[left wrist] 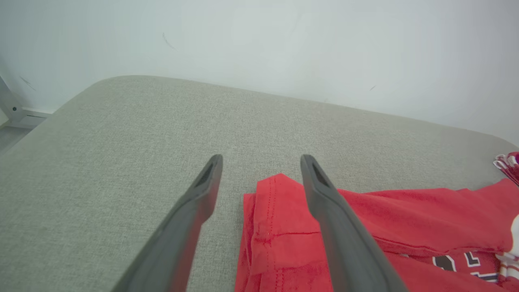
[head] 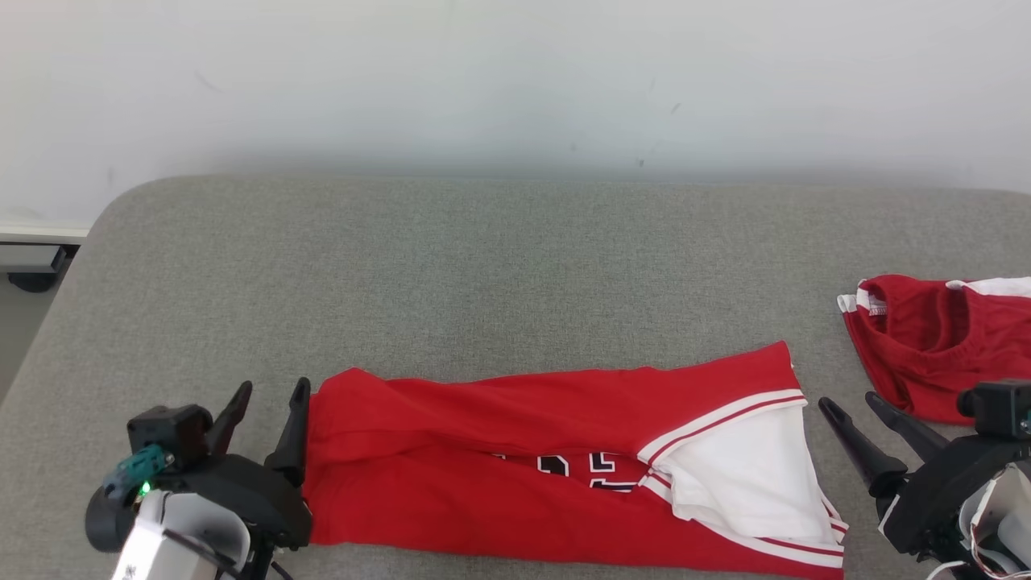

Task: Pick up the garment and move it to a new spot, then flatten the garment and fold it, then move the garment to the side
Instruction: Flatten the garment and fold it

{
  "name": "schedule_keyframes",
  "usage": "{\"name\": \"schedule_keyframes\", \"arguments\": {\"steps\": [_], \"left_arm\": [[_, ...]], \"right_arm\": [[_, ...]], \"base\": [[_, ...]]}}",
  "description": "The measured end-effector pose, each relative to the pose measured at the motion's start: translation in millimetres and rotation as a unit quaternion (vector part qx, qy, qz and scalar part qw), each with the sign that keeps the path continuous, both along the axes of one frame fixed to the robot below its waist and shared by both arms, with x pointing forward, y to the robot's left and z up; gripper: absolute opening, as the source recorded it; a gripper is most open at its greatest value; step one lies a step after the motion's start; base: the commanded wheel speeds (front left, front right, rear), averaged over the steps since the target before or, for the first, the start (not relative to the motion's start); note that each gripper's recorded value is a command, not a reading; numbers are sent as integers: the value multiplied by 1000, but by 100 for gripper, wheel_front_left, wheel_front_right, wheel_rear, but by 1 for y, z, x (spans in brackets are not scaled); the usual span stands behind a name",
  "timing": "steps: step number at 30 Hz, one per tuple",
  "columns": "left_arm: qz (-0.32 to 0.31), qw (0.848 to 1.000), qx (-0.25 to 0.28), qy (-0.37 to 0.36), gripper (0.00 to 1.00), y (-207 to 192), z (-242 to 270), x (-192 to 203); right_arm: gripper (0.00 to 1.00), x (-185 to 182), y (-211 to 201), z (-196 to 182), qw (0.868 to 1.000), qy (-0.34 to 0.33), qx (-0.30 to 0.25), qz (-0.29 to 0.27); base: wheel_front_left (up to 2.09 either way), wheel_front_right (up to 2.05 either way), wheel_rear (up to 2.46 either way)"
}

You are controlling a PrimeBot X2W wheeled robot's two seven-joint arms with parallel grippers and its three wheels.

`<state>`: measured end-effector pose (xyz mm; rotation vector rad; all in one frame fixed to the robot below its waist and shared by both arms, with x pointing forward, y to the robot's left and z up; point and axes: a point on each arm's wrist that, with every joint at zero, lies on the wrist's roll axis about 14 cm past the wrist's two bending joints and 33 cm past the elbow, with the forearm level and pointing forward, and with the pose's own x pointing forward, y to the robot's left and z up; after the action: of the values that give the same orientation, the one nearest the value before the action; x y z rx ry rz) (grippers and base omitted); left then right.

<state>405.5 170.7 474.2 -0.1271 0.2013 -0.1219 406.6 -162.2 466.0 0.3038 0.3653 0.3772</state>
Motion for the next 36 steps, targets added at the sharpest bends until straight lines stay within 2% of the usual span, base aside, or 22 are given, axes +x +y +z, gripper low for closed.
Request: {"name": "schedule_keyframes", "arguments": {"steps": [8,14,22,32,36], "left_arm": [[14,997,15,-79,100,0,26,-16],[14,996,-1,-87,100,-9,25,-31],[37,995,-8,-94,100,-1,26,-40],[48,993,-3,-105,100,0,28,-47],[59,992,-1,-109,100,6,29,-48]], "right_arm": [[100,-7,-6,2,998,-29,-7,-50],[100,-15,-8,-2,997,-30,-6,-70],[100,-21,-6,-2,995,-33,11,-93],[100,-23,-15,0,993,-52,-7,-107],[100,-21,-13,2,993,-70,-35,-94]], "base": [[0,0,0],[0,0,0],[0,0,0],[0,0,0],[0,0,0]]}}
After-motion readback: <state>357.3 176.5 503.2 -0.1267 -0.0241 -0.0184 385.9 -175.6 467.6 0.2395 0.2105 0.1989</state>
